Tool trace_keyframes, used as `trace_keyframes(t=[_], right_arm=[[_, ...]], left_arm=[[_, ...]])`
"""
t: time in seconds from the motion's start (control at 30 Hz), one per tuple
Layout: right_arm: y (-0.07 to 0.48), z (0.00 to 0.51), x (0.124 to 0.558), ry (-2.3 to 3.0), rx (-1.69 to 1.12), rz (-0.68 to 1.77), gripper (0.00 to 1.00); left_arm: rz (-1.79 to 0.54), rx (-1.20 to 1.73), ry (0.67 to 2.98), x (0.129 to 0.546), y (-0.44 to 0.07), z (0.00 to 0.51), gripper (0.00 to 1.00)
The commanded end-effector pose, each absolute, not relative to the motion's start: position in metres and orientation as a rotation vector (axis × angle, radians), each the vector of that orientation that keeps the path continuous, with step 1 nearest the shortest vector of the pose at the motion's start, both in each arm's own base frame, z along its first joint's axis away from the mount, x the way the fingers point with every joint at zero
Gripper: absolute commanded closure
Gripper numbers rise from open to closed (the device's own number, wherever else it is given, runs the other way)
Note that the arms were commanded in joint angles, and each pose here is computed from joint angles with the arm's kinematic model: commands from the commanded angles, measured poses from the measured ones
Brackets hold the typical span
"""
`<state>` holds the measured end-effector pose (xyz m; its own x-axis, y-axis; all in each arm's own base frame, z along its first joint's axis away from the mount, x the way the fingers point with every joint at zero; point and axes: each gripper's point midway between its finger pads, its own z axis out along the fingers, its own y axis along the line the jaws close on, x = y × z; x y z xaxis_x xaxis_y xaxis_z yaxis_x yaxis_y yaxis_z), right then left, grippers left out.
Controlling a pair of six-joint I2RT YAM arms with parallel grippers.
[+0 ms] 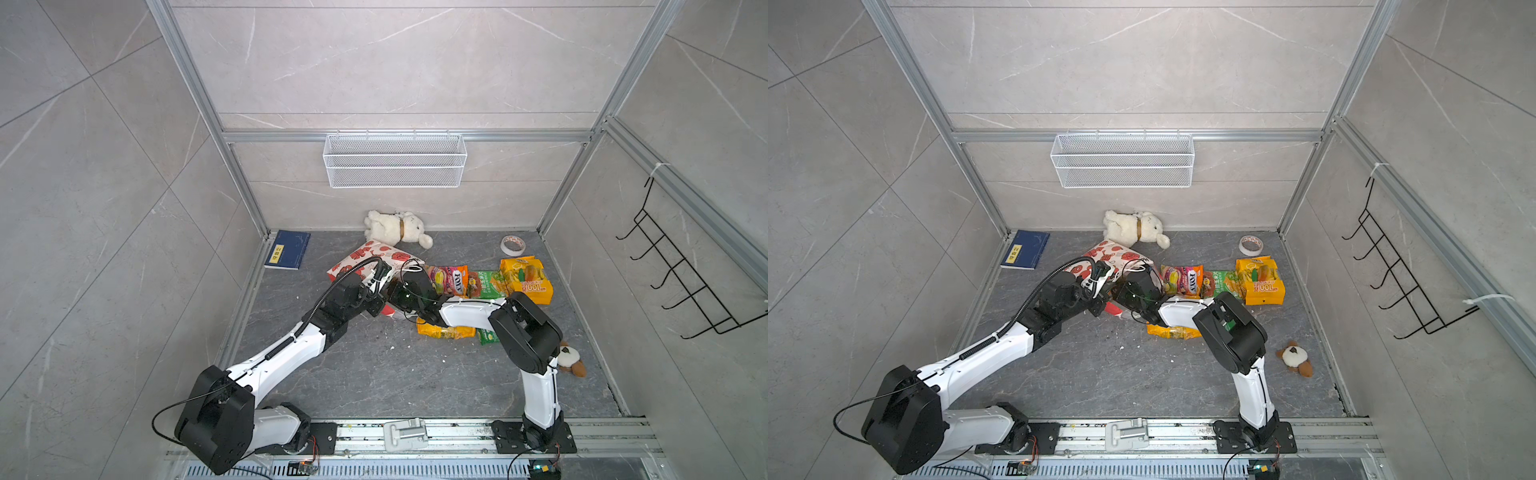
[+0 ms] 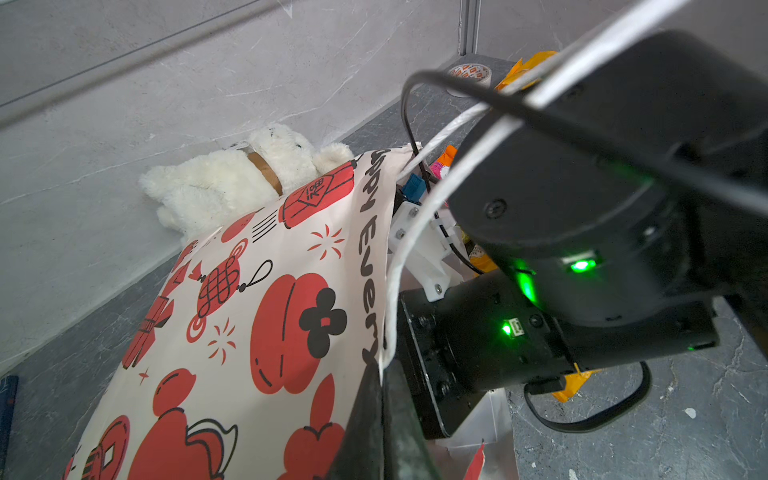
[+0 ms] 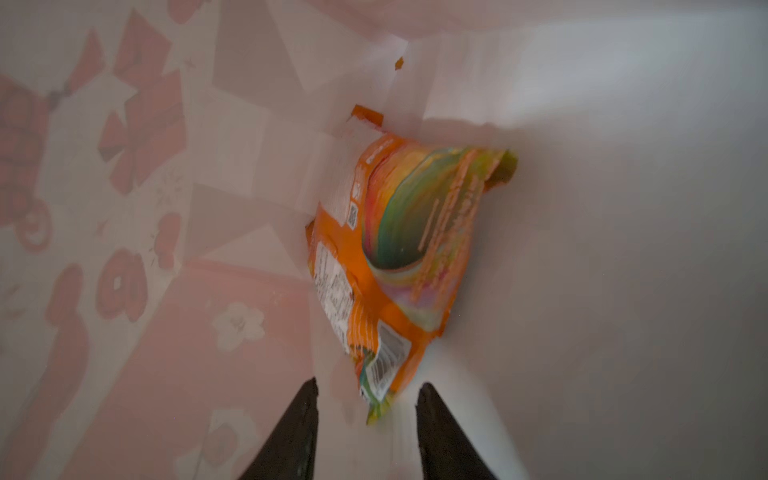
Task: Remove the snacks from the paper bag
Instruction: 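Lower the right gripper into the bag onto the orange packet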
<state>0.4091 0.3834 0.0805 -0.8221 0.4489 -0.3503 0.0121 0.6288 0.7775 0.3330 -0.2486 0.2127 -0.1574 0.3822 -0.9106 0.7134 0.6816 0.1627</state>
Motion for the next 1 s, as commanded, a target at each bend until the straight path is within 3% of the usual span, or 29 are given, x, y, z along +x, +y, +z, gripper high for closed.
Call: trace_keyframes(t=[0.0, 0.33, 0.57, 0.8, 0.97], right_arm=[[0.382, 0.067, 0.420, 2.353, 0.461, 1.071, 0.56], [0.398, 0.056, 0.432, 2.353, 0.517, 1.130, 0.55], [0.409, 0.055, 0.443, 2.317, 0.535, 1.173, 0.69], [0.419, 0.063, 0.450, 2.276, 0.533, 1.243, 0.95], [0.420, 0.083, 0.448, 2.242, 0.460, 1.263, 1.00]], left_arm=[[-0.430, 0.869, 1.694, 0.332, -0.258, 0.244, 1.00], [-0.443, 0.872, 1.691, 0.331, -0.259, 0.244, 1.00], [-0.450, 0.875, 1.687, 0.330, -0.260, 0.245, 1.00], [-0.452, 0.871, 1.690, 0.330, -0.260, 0.243, 1.00], [-0.433, 0.863, 1.702, 0.332, -0.257, 0.240, 1.00]])
